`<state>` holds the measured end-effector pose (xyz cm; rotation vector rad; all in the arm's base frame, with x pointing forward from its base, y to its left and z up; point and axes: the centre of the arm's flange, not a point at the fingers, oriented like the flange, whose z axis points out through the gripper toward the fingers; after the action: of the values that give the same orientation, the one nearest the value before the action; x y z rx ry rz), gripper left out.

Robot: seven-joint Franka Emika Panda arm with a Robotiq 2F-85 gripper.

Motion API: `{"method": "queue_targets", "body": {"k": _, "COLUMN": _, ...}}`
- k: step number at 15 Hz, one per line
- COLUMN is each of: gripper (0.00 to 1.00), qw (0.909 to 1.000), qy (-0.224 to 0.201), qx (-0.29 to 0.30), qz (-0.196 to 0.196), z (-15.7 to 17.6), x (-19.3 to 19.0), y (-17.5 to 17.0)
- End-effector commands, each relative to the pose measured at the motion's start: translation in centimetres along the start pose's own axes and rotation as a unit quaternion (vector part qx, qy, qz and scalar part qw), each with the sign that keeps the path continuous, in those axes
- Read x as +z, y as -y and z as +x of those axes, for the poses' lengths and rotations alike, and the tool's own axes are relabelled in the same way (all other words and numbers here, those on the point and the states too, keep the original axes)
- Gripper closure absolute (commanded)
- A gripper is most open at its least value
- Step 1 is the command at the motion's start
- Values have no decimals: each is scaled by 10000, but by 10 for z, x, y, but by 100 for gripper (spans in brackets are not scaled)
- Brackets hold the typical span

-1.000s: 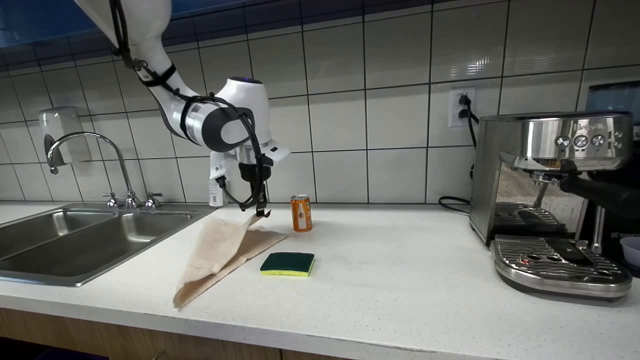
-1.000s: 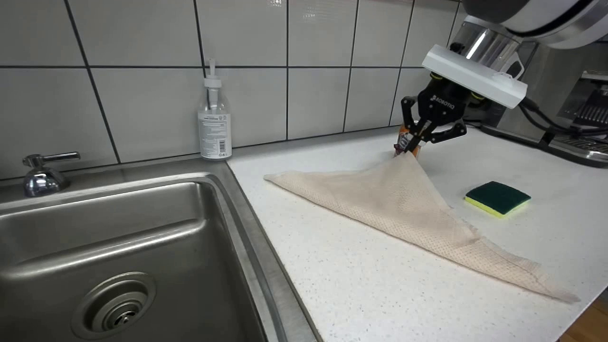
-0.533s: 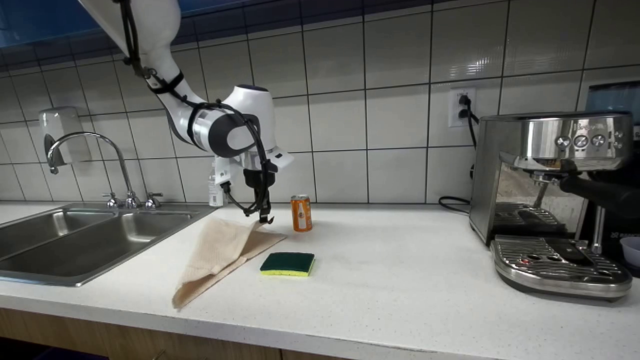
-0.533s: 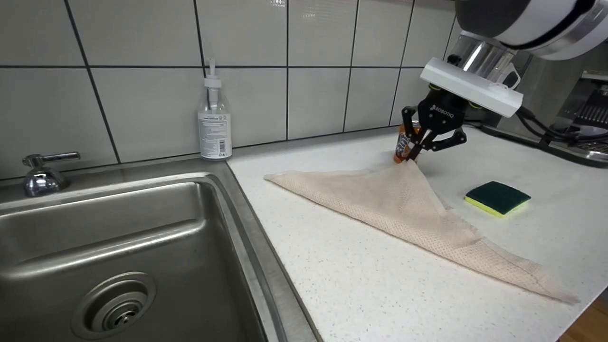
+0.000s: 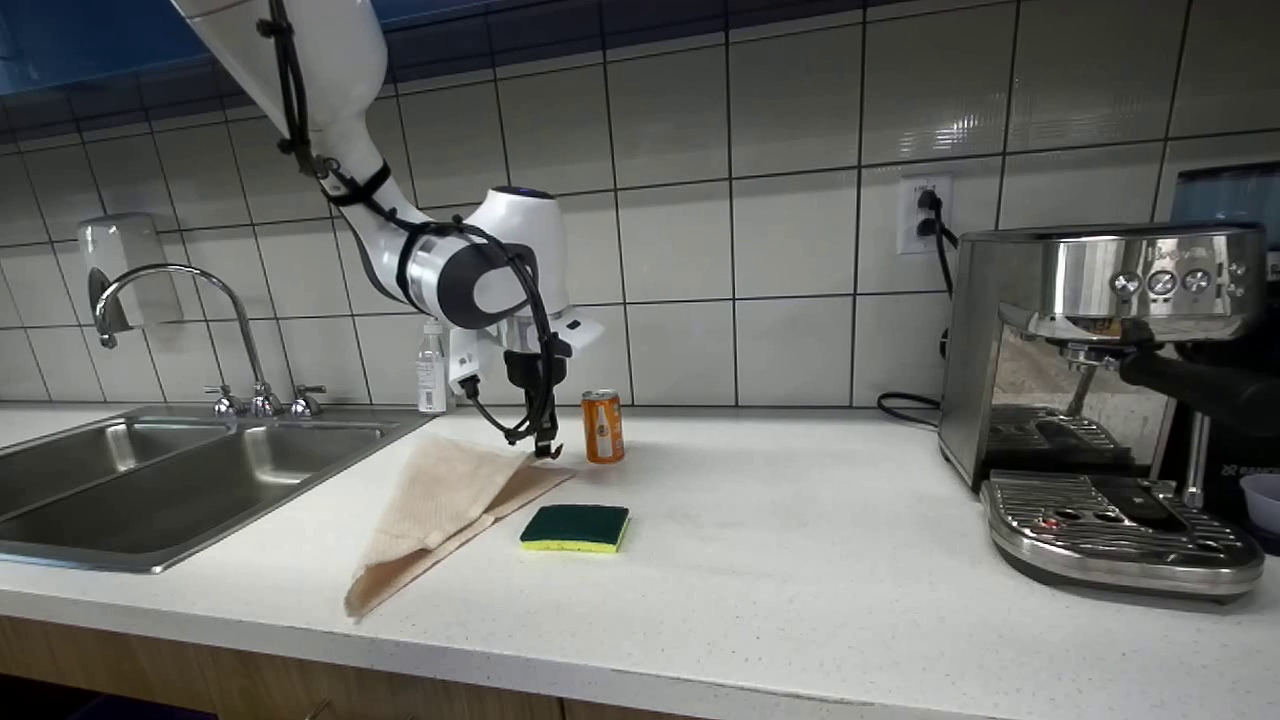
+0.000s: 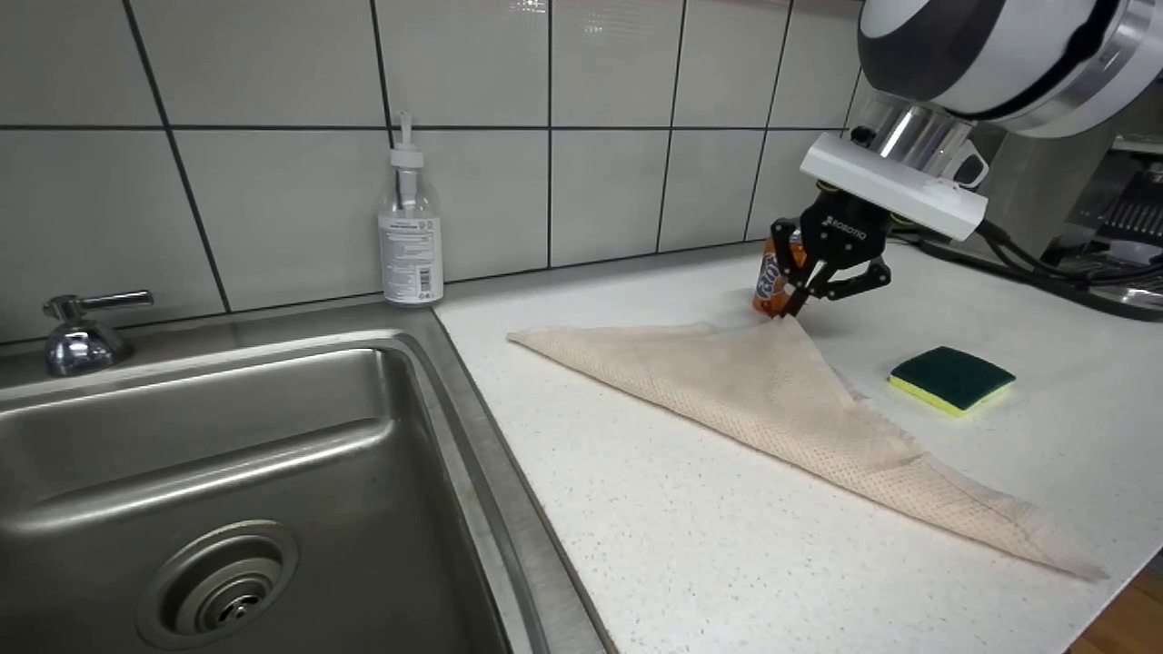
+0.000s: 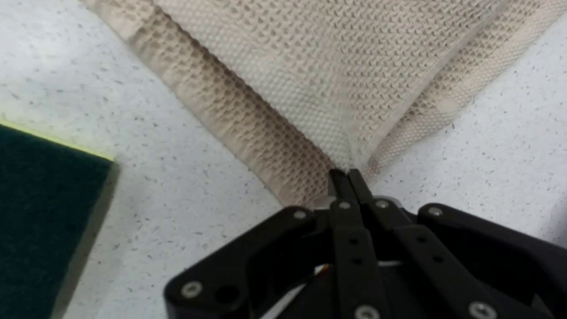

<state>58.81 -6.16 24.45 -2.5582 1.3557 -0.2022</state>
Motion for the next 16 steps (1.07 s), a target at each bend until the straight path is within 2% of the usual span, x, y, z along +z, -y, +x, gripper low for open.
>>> {"method": "queue_targets", "body": {"k": 1, "gripper": 100, "qw": 10000, "qy": 12, "qx": 68, "qz": -54, "z": 16, "x": 2, "y": 7}}
{"method": "queue_targets", "body": {"k": 7, "gripper": 100, "qw": 9999, "qy": -42, "qx": 101, "qz": -90, "z": 21, "x": 5, "y": 5}}
{"method": "queue_targets", "body": {"k": 8, "gripper": 73, "qw": 9999, "qy": -35, "qx": 102, "qz": -120, "z": 20, "x": 6, "y": 5}}
{"method": "queue_targets", "body": {"k": 9, "gripper": 72, "qw": 9999, "qy": -31, "qx": 89, "qz": -135, "z": 20, "x": 7, "y": 4}}
{"method": "queue_targets", "body": {"k": 16, "gripper": 22, "qw": 9999, "qy": 7, "qx": 7, "qz": -152, "z": 17, "x": 3, "y": 4}}
